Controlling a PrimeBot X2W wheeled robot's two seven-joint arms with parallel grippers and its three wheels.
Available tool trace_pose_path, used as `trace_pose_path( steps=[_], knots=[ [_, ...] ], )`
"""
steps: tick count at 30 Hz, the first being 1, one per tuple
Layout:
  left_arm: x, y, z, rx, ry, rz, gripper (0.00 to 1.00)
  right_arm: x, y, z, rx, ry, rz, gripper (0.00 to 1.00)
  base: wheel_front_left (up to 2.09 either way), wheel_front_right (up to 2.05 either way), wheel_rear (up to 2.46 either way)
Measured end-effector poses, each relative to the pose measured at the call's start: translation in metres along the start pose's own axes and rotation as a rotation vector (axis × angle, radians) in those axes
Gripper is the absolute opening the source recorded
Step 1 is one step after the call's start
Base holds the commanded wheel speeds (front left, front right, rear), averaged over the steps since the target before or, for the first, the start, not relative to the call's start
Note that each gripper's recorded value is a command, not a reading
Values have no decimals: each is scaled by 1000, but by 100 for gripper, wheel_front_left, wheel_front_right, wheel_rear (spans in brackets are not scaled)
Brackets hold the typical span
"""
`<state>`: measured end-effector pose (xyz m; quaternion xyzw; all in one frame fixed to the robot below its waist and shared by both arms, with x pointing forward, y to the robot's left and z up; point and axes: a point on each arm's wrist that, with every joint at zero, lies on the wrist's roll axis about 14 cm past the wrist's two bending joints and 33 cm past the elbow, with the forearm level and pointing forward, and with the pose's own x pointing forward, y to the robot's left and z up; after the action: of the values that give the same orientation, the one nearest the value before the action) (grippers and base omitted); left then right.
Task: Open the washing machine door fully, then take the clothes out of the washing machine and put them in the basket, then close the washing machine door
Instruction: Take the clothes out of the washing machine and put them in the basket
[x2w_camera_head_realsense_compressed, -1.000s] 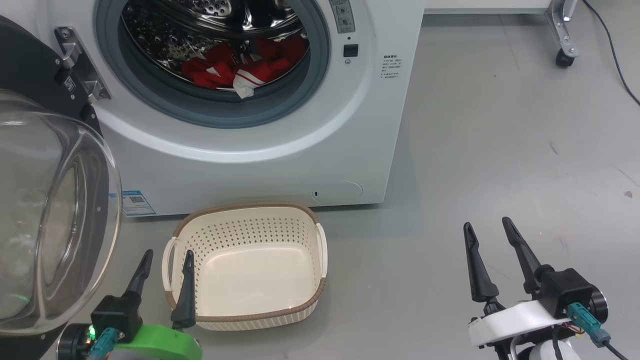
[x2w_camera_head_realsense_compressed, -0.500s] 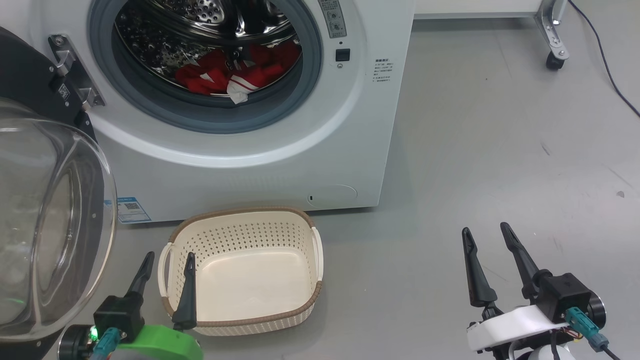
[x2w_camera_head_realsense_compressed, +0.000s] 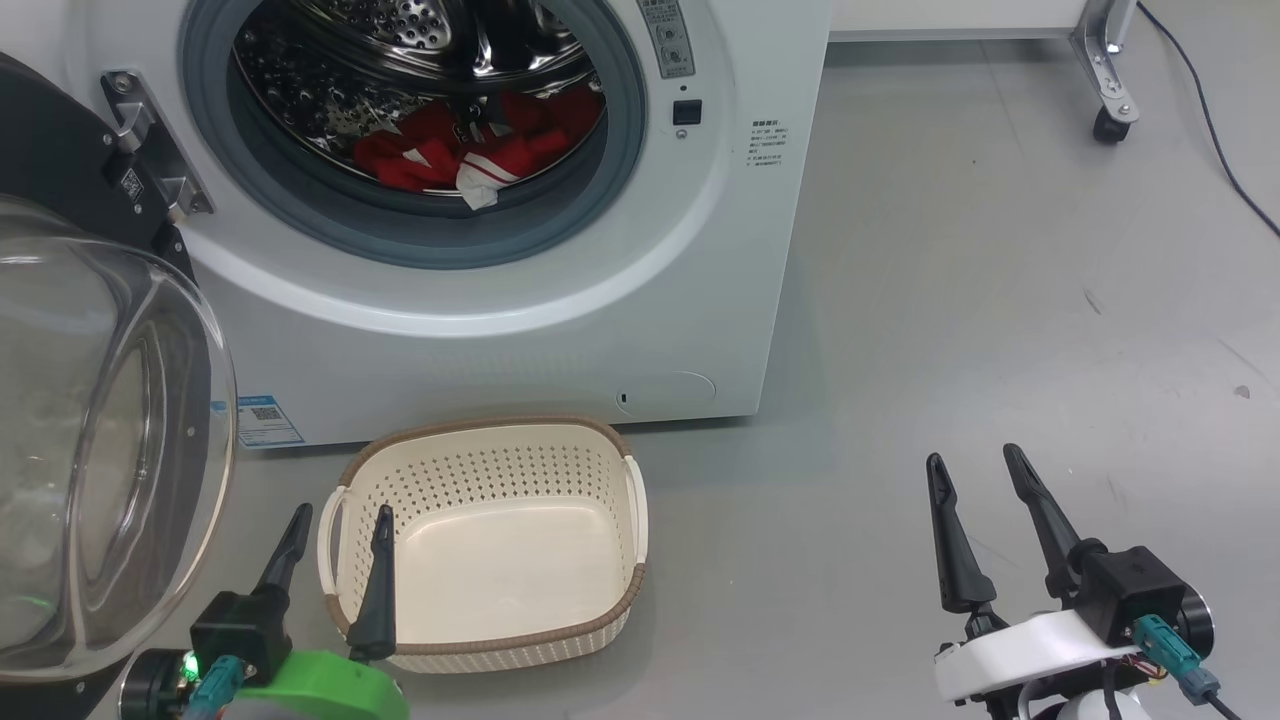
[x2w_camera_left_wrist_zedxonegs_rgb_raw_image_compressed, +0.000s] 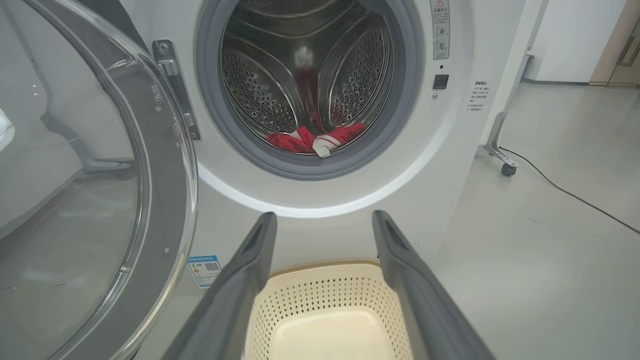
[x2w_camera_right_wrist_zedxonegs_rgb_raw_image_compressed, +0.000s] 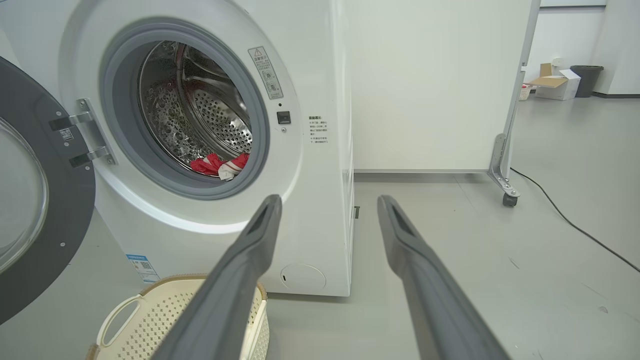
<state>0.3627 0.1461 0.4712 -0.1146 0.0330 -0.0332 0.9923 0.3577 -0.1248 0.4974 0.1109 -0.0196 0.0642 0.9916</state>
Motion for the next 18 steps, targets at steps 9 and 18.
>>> trace_pose_path(
  steps=[9,18],
  knots=[
    [-1,-1,2,2,-5,0,100,0,1,2,3,-6,2,100,11,-12,1],
    [-2,-1,2,3,-8,1,100,-4,1,-1,3,3,-1,100,48,-48,0]
  ],
)
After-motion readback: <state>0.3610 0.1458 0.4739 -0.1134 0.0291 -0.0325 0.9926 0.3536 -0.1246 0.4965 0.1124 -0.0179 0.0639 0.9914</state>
